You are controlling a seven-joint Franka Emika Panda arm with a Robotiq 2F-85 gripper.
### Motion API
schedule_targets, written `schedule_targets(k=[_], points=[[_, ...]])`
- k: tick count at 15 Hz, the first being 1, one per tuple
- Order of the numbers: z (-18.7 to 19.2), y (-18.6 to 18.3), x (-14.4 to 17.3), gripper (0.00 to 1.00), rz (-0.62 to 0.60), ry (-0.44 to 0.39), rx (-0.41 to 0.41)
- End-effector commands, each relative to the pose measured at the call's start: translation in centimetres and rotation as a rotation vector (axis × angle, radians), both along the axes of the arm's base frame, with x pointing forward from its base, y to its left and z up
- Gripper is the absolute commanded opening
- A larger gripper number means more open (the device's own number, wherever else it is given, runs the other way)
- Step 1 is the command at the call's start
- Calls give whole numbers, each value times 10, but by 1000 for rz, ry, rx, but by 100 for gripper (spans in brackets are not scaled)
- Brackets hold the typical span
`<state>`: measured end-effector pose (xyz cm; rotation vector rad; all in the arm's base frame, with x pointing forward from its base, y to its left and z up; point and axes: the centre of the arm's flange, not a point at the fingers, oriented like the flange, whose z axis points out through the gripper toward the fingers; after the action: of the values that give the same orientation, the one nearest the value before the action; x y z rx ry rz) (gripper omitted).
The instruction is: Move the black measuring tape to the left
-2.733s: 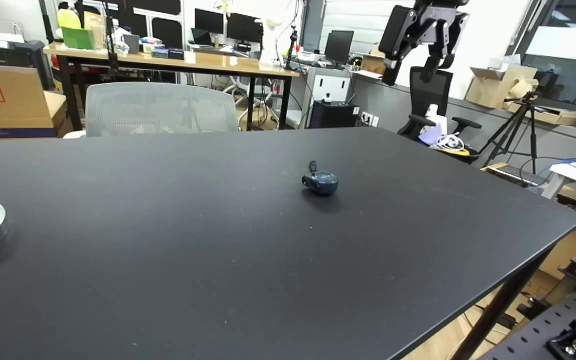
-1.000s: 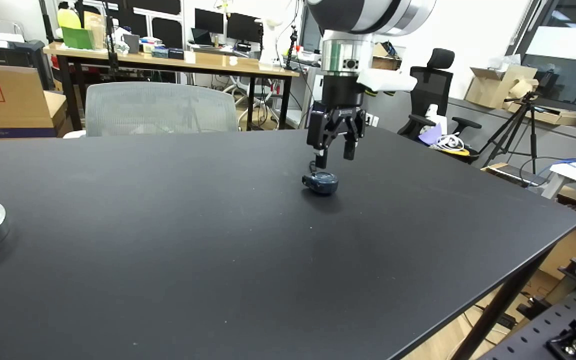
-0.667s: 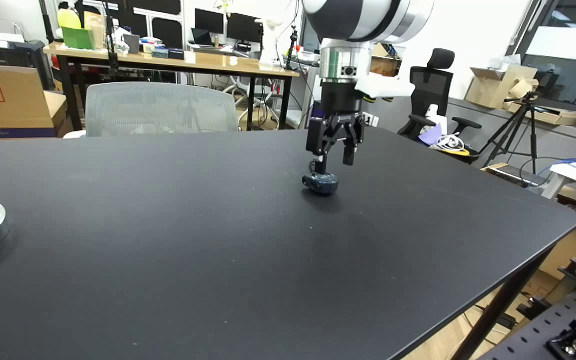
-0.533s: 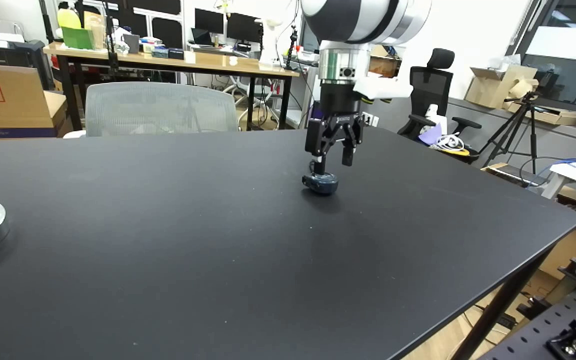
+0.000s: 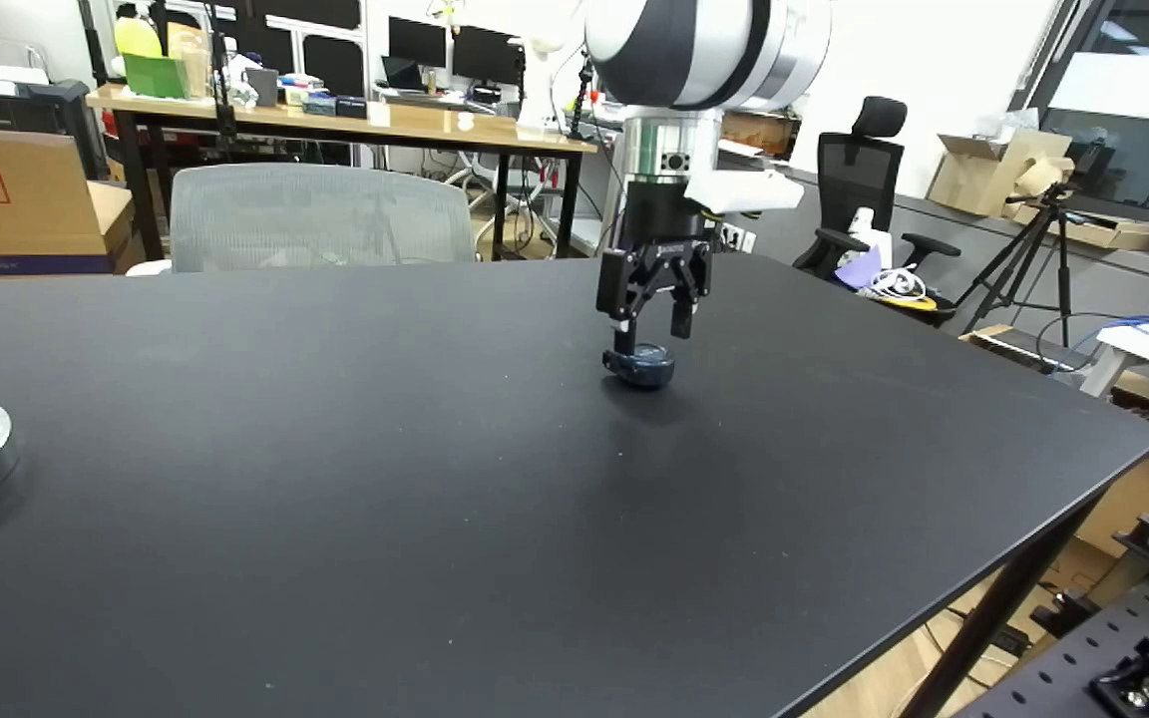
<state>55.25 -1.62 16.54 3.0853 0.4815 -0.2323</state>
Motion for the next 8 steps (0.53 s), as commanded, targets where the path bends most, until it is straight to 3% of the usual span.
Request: schedule_targets(k=[1, 5, 6, 8], points=[[-3, 2, 17, 100, -34, 14, -10], [-9, 8, 17, 100, -30, 38, -14], [-11, 10, 16, 75, -30, 42, -16], [-11, 15, 14, 67, -24, 48, -17]])
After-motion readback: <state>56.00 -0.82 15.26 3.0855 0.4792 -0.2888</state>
